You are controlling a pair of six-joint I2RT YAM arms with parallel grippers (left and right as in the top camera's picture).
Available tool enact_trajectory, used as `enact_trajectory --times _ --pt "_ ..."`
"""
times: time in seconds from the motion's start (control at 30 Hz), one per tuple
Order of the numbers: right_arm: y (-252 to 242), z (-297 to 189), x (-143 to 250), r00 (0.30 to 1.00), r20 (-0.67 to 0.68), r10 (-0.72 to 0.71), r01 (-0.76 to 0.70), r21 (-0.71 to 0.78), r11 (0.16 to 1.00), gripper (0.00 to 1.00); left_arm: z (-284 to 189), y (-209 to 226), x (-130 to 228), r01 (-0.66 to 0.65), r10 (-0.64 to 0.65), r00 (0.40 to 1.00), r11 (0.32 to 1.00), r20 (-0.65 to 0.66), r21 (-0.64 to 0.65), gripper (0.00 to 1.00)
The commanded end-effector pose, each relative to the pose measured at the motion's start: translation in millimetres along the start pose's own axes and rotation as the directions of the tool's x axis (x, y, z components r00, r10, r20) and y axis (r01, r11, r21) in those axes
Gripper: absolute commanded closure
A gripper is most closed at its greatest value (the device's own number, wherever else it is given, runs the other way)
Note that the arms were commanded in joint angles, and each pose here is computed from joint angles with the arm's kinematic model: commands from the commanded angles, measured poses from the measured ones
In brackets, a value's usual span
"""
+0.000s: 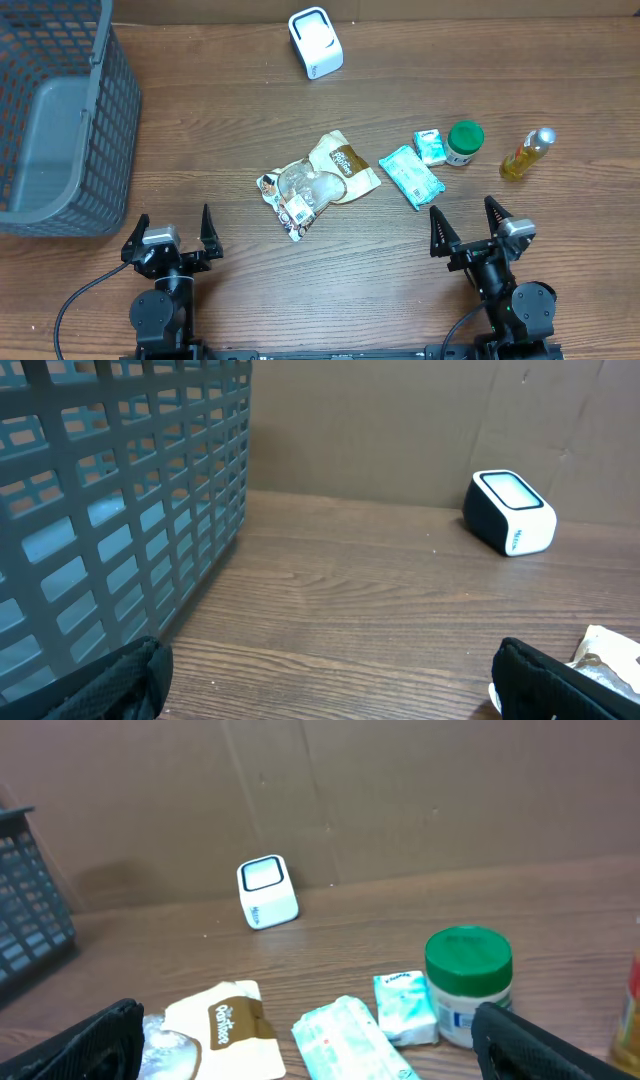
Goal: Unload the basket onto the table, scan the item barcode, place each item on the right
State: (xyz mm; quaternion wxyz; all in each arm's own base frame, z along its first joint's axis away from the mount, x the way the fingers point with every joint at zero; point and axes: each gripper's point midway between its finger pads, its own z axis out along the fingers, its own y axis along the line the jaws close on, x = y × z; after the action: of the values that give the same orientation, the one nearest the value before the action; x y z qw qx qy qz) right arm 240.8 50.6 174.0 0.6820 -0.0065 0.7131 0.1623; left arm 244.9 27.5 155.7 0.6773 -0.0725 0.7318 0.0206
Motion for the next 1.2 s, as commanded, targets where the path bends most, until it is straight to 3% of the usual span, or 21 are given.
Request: enact_trajectory --times 0.0,0.23,1.17 --pt "1.7 0.2 2.7 0.993 0.0 -0.119 0.119 -0.015 0.993 0.0 -0.4 0.6 -1.5 0.01 -0.01 1.0 1.0 0.01 -0.001 0.0" --pt "1.6 0.2 2.6 0.974 0.002 -0.228 0.228 -0.014 0.974 0.0 -0.4 0.6 -1.5 0.01 -0.01 1.0 1.0 0.01 -0.001 0.0" --pt "1.1 0.2 2.4 0.974 0.003 -0.227 0.227 -0.011 0.974 0.0 -0.4 0.6 -1.6 0.01 -0.01 1.0 1.0 0.011 -0.001 0.0"
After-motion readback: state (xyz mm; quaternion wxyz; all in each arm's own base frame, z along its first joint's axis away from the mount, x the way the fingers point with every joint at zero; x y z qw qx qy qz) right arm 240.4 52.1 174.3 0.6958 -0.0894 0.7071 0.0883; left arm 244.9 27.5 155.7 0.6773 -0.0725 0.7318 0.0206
